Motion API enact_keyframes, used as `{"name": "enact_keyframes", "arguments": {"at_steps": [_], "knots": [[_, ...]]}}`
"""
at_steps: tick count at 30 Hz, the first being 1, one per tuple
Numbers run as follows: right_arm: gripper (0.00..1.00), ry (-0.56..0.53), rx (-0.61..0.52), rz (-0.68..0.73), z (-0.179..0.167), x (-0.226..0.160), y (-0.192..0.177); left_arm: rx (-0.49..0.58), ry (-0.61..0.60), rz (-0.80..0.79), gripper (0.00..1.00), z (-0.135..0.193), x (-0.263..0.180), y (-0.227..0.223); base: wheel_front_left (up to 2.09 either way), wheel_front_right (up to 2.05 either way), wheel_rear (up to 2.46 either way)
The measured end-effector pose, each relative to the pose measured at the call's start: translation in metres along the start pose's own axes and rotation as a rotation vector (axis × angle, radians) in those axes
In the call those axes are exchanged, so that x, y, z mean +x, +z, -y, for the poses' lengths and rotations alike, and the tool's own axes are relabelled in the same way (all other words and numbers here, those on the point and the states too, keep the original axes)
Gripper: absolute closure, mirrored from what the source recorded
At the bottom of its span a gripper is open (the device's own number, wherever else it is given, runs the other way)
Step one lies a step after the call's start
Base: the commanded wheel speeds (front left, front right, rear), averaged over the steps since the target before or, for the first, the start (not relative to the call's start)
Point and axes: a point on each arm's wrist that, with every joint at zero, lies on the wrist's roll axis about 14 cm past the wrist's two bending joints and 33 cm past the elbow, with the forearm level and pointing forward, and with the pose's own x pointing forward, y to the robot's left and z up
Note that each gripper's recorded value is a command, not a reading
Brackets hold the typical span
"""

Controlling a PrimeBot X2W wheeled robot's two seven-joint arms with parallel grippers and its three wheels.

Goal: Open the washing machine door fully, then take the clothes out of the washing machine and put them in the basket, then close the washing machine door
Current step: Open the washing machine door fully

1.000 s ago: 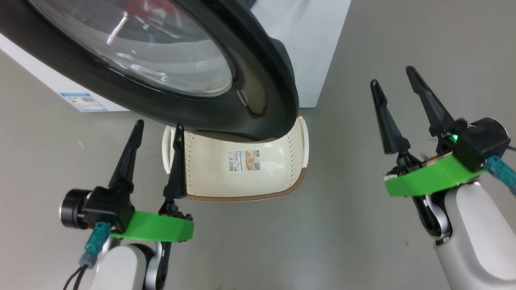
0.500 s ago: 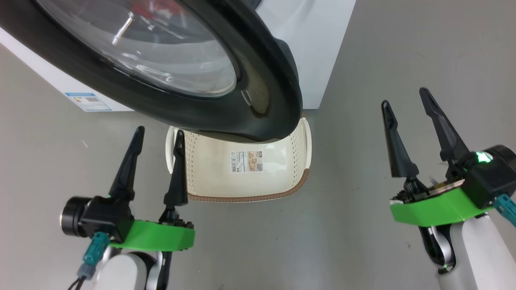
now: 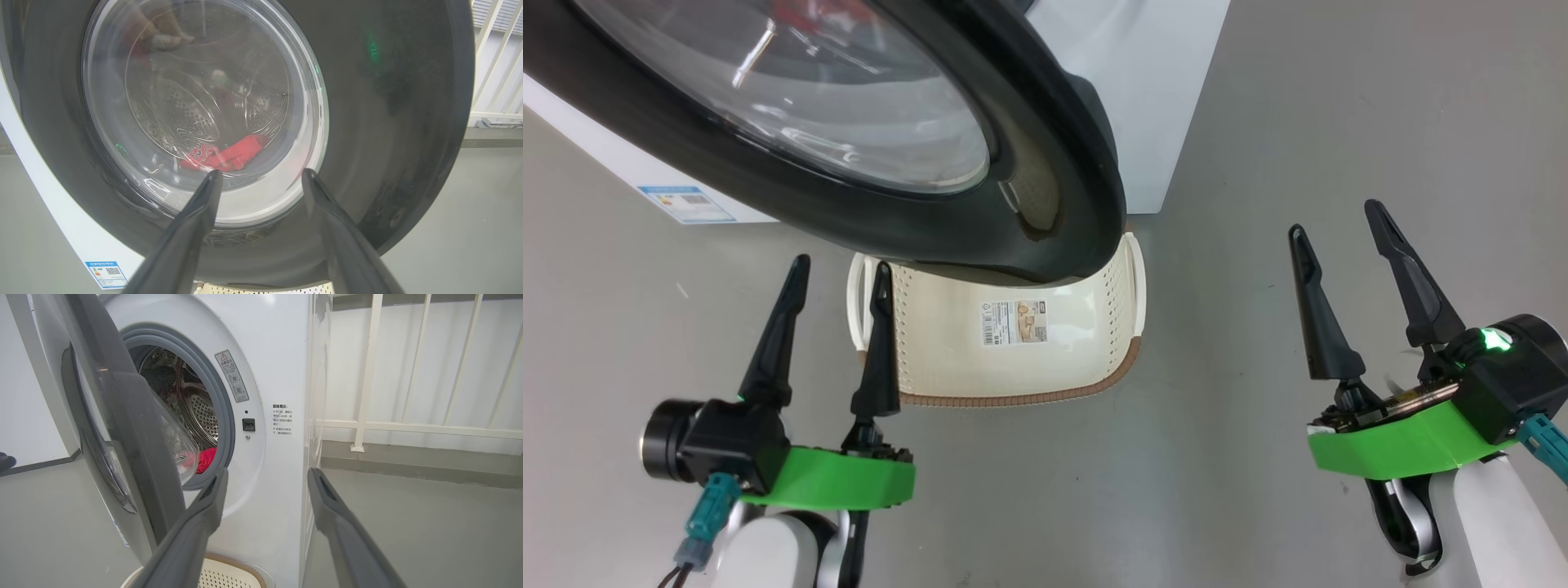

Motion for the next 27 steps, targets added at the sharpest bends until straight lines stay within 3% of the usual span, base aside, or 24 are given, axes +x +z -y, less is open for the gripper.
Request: {"name": "enact_keyframes", "arguments": {"at_steps": [8,9,10,11,16,21,24,27], "knots": [[0.0,0.002,0.011,0.006,-0.001,0.001,0.001,0.002,0.005,-0.002,0.0,-0.002,-0.001,0.0,0.0,0.0,0.0],[0.38,0.002,0.013,0.009,-0.001,0.002,0.002,0.002,0.006,-0.002,0.0,-0.002,-0.001,-0.001,0.0,0.0,0.0],[0.9,0.003,0.014,0.009,-0.001,0.002,0.002,0.003,0.007,-0.003,0.0,-0.003,-0.001,-0.001,0.0,0.0,0.0],[1.0,0.003,0.016,0.008,-0.002,0.002,0.001,0.003,0.008,-0.004,0.0,-0.003,-0.001,-0.001,0.0,0.0,0.0],[1.0,0.019,0.027,-0.007,-0.008,0.004,-0.005,0.006,0.014,-0.007,0.0,-0.005,-0.002,-0.002,0.0,0.0,0.0],[1.0,0.028,0.105,0.03,-0.012,0.02,0.002,0.01,0.022,-0.009,0.0,-0.009,-0.004,-0.002,0.0,0.0,0.0],[1.0,0.027,0.208,0.046,-0.015,0.029,0.004,0.013,0.028,-0.011,0.0,-0.011,-0.004,-0.002,0.0,0.0,0.0],[1.0,0.016,0.387,0.04,-0.02,0.038,-0.001,0.004,0.032,-0.013,0.0,-0.012,-0.005,-0.003,0.0,0.0,0.0]]}}
